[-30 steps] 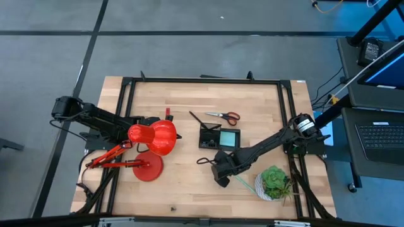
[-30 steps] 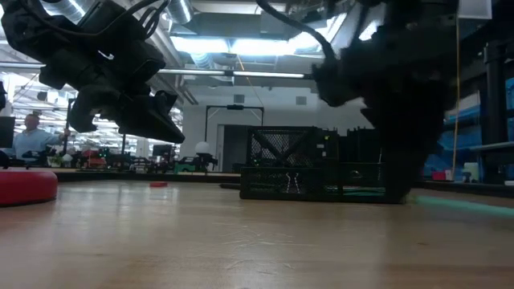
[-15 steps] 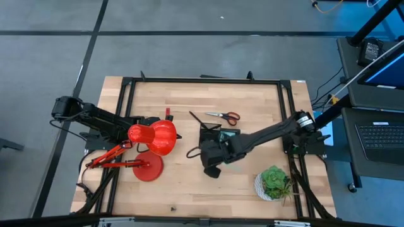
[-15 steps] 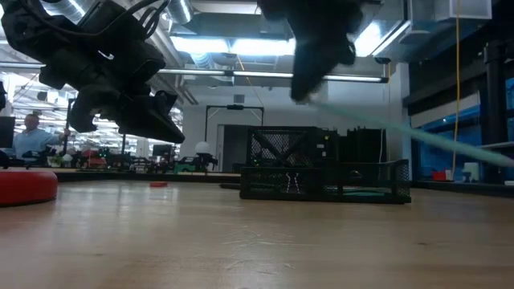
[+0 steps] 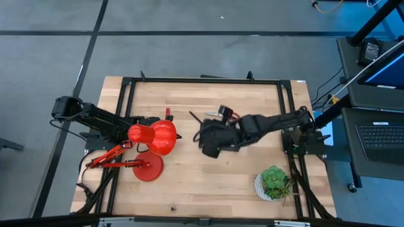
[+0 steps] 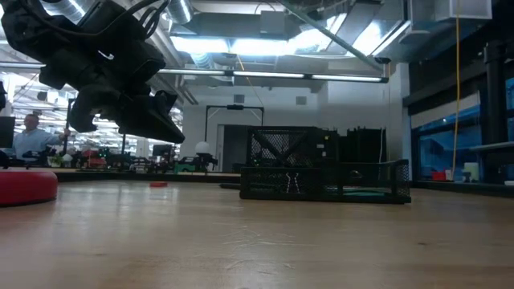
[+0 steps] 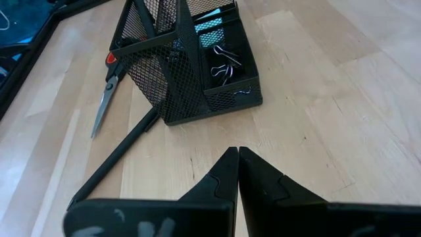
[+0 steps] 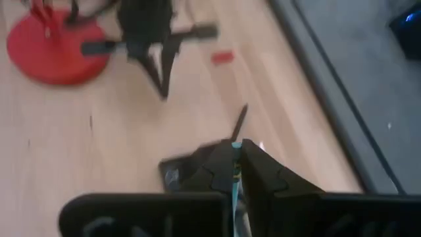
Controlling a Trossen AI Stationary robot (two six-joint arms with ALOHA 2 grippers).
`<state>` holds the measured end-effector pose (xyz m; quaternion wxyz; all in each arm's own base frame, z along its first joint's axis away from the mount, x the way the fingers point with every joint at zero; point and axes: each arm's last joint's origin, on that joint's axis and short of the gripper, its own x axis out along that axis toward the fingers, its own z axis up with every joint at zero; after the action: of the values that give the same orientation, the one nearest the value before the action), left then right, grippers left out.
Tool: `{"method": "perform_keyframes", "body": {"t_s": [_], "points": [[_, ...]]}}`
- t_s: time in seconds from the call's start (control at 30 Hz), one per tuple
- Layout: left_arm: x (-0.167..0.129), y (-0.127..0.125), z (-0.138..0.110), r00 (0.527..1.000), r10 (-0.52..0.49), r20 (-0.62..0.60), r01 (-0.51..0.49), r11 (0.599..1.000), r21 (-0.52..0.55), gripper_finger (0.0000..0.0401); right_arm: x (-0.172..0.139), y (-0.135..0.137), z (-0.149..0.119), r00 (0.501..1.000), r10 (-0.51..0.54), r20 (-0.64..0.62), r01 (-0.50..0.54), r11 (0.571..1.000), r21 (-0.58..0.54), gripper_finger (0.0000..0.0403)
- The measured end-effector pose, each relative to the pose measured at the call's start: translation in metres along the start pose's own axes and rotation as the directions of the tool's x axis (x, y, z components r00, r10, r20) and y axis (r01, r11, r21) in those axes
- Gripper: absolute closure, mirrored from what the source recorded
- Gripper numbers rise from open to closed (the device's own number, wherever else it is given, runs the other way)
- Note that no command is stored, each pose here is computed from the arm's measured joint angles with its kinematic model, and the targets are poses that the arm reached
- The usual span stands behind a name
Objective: Pick and place office supplies into organizer
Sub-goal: Put the light blue pencil into the black desk organizer
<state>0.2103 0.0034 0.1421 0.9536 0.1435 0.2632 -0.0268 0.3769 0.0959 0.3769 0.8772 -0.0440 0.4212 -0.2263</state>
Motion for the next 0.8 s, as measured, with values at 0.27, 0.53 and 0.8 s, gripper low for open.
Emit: {"method": "perform_keyframes", "body": {"t_s": [0.27, 0.53, 0.8], "points": [[0.0, 0.0, 0.0, 1.0, 0.0, 0.0, 0.0, 1.0, -0.001, 0.0395, 0.013, -0.035, 0.027, 0.996, -0.033, 0.084, 0.031, 0.999, 0.028, 0.0387], [0.0, 0.0, 0.0, 1.0, -0.001, 0.0, 0.001, 0.999, -0.041, 0.0395, 0.028, -0.057, 0.039, 0.994, 0.037, 0.106, -0.043, 0.997, 0.064, 0.0387], [0.0, -0.001, -0.002, 1.0, -0.006, -0.018, 0.005, 0.997, -0.078, 0.0395, 0.03, -0.06, 0.043, 0.99, 0.048, 0.13, -0.054, 0.998, 0.042, 0.0387]]}}
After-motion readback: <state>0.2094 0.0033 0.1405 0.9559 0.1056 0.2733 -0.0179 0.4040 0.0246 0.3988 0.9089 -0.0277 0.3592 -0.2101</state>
